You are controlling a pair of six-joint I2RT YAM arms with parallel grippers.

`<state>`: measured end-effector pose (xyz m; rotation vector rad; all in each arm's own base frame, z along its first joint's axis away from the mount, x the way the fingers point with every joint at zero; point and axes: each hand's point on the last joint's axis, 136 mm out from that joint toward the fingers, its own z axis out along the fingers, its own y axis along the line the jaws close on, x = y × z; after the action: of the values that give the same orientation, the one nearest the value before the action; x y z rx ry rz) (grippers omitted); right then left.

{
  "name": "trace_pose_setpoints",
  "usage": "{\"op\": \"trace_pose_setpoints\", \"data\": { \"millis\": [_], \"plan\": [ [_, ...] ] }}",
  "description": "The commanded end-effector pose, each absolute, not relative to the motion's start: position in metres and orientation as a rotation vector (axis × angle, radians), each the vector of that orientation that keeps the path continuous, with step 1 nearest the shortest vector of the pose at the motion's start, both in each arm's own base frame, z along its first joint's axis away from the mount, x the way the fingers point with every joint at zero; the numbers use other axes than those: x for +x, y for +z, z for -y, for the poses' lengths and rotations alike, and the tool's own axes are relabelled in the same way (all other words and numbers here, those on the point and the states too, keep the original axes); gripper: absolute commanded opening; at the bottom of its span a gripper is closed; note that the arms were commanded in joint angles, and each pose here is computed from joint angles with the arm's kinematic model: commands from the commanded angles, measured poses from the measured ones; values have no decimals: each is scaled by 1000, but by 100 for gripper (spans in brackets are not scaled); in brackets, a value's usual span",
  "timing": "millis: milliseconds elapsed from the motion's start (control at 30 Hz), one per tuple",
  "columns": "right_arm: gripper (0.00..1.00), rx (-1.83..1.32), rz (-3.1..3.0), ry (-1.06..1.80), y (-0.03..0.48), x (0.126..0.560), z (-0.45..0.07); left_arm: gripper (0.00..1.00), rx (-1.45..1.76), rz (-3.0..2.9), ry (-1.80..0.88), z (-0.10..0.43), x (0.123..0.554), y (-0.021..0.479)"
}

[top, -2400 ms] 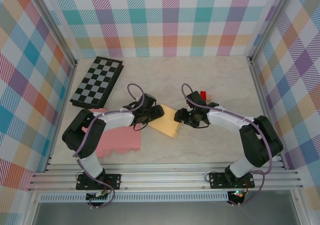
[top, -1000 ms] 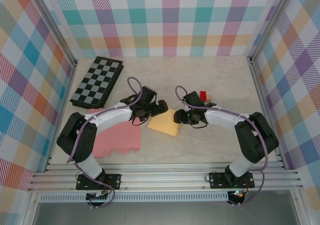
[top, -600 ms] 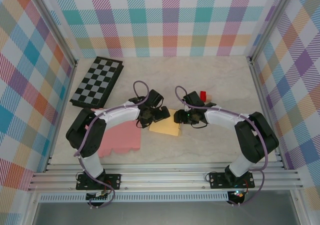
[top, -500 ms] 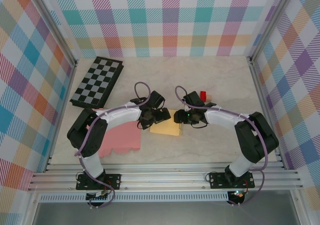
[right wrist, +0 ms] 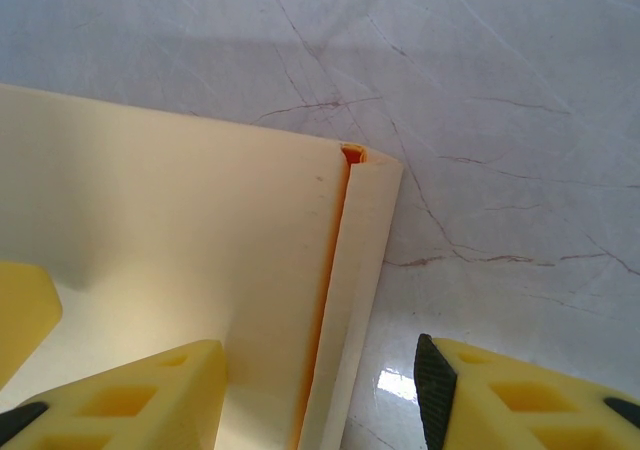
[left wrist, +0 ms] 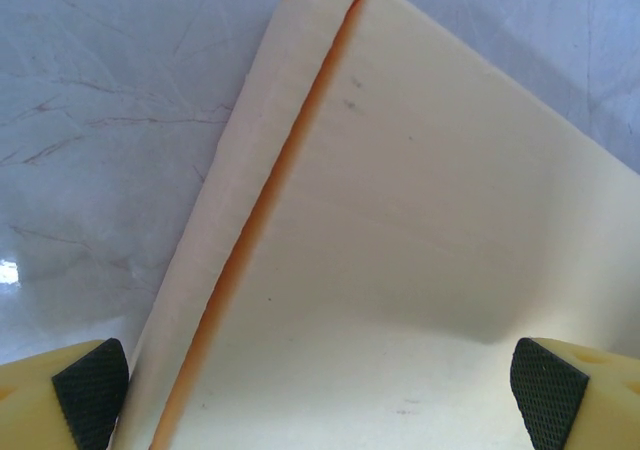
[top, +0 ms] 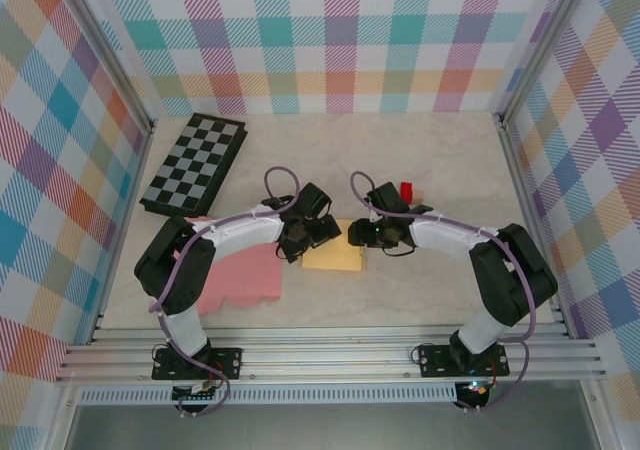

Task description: Fold the paper box

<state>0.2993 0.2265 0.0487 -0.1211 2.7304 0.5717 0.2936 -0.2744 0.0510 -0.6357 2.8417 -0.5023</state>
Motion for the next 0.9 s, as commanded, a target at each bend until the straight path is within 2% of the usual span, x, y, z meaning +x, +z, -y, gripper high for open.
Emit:
{"op": "trace_pose_setpoints", "data": {
  "millis": [0, 133, 533, 867],
  "plan": [
    [55, -124, -2736, 564, 46, 301, -227, 100, -723, -2892, -423, 270, 280, 44],
    [54, -114, -2748, 559, 43, 300, -226, 100, -759, -2923, -376, 268, 275, 46],
    [54, -102, -2756, 554, 40, 299, -225, 100, -806, -2912, -473, 280, 271, 64],
    [54, -108, -2759, 549, 39, 298, -224, 100, -792, -2919, -487, 289, 277, 52]
  ]
}}
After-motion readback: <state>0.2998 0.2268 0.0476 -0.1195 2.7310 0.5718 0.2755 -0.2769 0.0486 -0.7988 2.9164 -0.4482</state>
